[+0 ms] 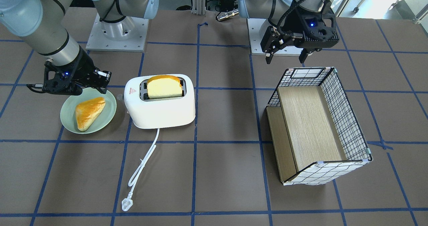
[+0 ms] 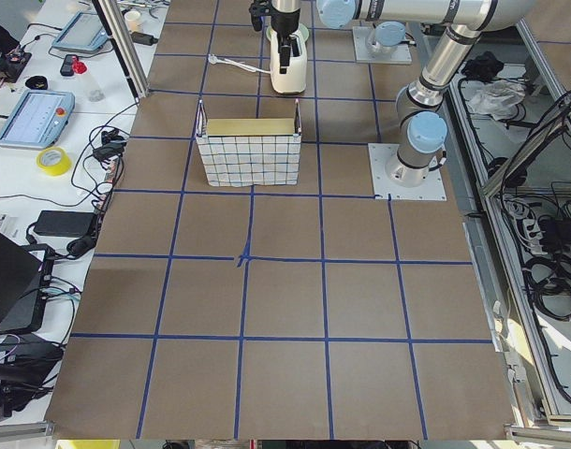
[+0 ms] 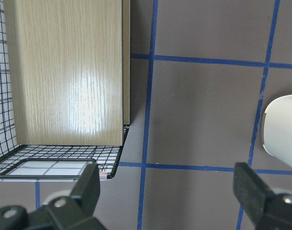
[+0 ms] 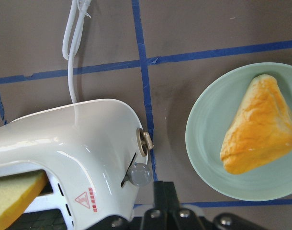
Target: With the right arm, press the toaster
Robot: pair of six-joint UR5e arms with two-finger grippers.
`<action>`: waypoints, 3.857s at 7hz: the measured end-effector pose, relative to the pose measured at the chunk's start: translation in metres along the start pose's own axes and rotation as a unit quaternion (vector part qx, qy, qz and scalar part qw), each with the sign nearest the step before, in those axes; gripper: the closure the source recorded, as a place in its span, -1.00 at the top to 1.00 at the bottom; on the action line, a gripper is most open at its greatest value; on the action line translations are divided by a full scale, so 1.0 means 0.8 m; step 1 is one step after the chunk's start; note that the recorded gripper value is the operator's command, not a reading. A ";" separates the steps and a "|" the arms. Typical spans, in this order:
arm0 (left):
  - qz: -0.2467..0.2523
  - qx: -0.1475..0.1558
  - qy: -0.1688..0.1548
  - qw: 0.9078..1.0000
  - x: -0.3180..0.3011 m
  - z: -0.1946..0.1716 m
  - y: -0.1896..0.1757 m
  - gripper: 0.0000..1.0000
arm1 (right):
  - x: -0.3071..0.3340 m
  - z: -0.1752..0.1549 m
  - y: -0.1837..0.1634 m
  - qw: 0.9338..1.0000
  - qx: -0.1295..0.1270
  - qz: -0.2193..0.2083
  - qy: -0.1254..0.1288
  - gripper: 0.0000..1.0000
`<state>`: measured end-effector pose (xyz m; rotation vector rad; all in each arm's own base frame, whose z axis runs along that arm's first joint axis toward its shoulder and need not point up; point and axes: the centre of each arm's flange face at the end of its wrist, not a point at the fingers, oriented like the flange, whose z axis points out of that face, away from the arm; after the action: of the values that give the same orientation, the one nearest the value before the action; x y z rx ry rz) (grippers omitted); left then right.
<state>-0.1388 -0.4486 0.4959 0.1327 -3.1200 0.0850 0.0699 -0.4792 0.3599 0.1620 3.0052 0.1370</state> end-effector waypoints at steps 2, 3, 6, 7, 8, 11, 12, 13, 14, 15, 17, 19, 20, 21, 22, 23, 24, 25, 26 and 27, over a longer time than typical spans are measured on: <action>0.000 0.000 -0.001 1.000 0.000 0.001 0.000 1.00 | 0.009 0.031 0.007 0.999 -0.009 0.009 -0.029 -1.00; 0.000 0.000 -0.001 1.000 0.000 0.001 0.000 1.00 | 0.017 0.043 0.010 0.999 -0.014 0.014 -0.039 -1.00; 0.000 0.000 0.000 1.000 0.000 0.000 0.000 1.00 | 0.018 0.056 0.010 0.997 -0.017 0.016 -0.074 -1.00; 0.000 0.000 0.000 1.000 0.000 0.000 0.000 1.00 | 0.017 0.062 0.007 0.996 -0.019 0.017 -0.081 -1.00; 0.000 0.000 0.000 1.000 0.000 0.000 0.000 1.00 | 0.018 0.065 0.006 0.996 -0.022 0.017 -0.084 -1.00; 0.000 0.000 0.000 1.000 0.000 0.000 0.000 1.00 | 0.019 0.081 0.003 0.996 -0.028 0.016 -0.086 -1.00; 0.000 0.000 0.000 1.000 0.000 0.000 0.000 1.00 | 0.020 0.090 0.002 0.996 -0.026 0.013 -0.086 -1.00; 0.000 0.000 -0.001 1.000 0.000 0.000 0.000 1.00 | 0.022 0.099 0.003 0.996 -0.022 0.011 -0.085 -1.00; 0.000 0.000 -0.001 1.000 0.000 0.000 0.000 1.00 | 0.022 0.106 0.004 0.996 -0.018 0.009 -0.085 -1.00; 0.000 0.000 -0.001 1.000 0.000 0.000 0.000 1.00 | 0.023 0.111 0.004 0.996 -0.017 0.008 -0.084 -1.00; 0.000 0.000 -0.001 1.000 0.000 0.000 0.000 1.00 | 0.023 0.115 0.003 0.996 -0.019 0.008 -0.085 -1.00; 0.000 0.000 -0.001 1.000 0.000 0.000 0.000 1.00 | 0.024 0.117 0.002 0.996 -0.020 0.008 -0.085 -1.00; 0.000 0.000 -0.001 1.000 0.000 0.000 0.000 1.00 | 0.024 0.120 0.001 0.996 -0.020 0.008 -0.085 -1.00; 0.000 0.000 -0.001 1.000 0.000 0.000 0.000 1.00 | 0.024 0.121 0.000 0.996 -0.018 0.008 -0.085 -1.00; 0.000 0.000 -0.001 1.000 0.000 0.001 0.000 1.00 | 0.025 0.121 -0.001 0.996 -0.017 0.009 -0.084 -1.00; 0.000 0.000 -0.001 1.000 0.000 0.001 0.000 1.00 | 0.025 0.119 -0.001 0.996 -0.015 0.011 -0.081 -1.00; 0.000 0.000 -0.001 1.000 0.000 0.001 0.000 1.00 | 0.025 0.112 -0.002 0.997 -0.011 0.014 -0.076 -1.00; 0.000 0.000 0.000 1.000 0.000 0.000 0.000 1.00 | 0.025 0.103 -0.003 0.997 -0.007 0.018 -0.073 -1.00; 0.000 0.000 0.000 1.000 0.000 0.000 0.000 1.00 | 0.024 0.094 -0.003 0.997 -0.006 0.028 -0.072 -0.83; 0.000 0.000 0.000 1.000 0.000 0.000 0.000 1.00 | 0.022 0.079 -0.004 0.997 -0.009 0.039 -0.071 -0.47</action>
<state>-0.1387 -0.4486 0.4956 0.1327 -3.1202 0.0841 0.0604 -0.4748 0.2950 0.2762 2.8559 0.1542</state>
